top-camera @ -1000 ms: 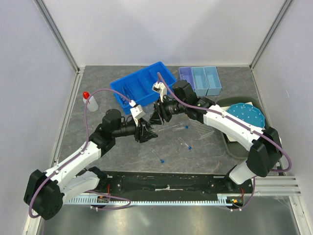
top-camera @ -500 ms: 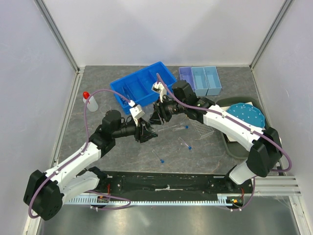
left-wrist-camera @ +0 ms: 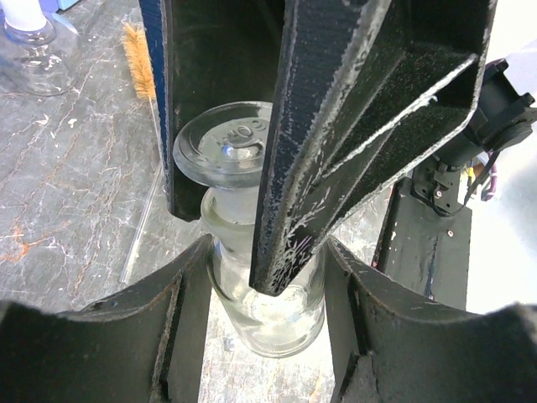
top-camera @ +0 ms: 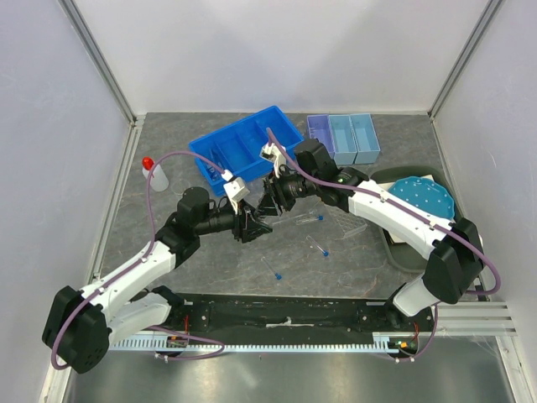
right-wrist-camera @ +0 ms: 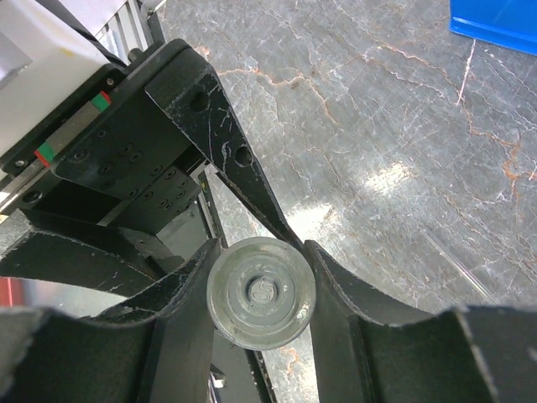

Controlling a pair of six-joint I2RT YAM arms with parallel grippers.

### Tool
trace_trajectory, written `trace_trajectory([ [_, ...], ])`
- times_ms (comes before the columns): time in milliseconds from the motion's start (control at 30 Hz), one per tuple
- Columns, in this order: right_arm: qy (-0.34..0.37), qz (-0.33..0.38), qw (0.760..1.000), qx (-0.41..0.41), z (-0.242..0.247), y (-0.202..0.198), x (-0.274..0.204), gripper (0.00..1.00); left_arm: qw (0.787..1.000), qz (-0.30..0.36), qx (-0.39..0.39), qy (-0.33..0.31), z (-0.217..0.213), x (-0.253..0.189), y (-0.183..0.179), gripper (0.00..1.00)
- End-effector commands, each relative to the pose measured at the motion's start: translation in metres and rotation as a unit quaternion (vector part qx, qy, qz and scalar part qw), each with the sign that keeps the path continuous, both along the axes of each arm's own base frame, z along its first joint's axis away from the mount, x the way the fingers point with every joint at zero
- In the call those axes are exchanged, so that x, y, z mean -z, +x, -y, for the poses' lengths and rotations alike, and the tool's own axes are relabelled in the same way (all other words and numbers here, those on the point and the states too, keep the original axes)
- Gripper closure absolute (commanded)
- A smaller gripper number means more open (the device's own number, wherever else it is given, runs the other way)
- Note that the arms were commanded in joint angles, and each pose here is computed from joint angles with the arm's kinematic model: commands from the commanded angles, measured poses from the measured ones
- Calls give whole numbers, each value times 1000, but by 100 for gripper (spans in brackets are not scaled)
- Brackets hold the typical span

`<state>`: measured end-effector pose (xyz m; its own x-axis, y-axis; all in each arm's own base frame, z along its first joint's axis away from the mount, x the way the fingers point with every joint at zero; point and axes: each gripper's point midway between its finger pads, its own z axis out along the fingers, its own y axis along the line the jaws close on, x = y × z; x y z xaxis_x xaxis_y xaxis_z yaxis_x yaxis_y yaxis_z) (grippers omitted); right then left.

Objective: Organize the chemistry lab equipment

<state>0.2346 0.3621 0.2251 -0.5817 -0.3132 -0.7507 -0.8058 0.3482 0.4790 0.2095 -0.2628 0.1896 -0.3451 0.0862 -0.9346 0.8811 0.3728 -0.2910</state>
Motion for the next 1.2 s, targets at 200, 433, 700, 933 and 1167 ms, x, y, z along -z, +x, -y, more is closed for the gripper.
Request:
trace_trajectory([
  [200,12,29,999,-11,-3,0,-13,76,996,67,-18,-54,3,-48,11,98],
  [433,13,37,999,-21,-5,-5,-17,69,995,77,-16,-57,4,-53,13,98],
  [700,11,51,998,-22,-2,-6,-22,53,994,95,-15,-44,3,-56,16,98],
  [933,10,57,998,-23,-1,-5,-26,43,993,112,-15,-41,1,-62,16,98],
  [1167,18,69,997,-29,-2,-5,-40,33,992,122,-17,-39,0,-65,16,98],
])
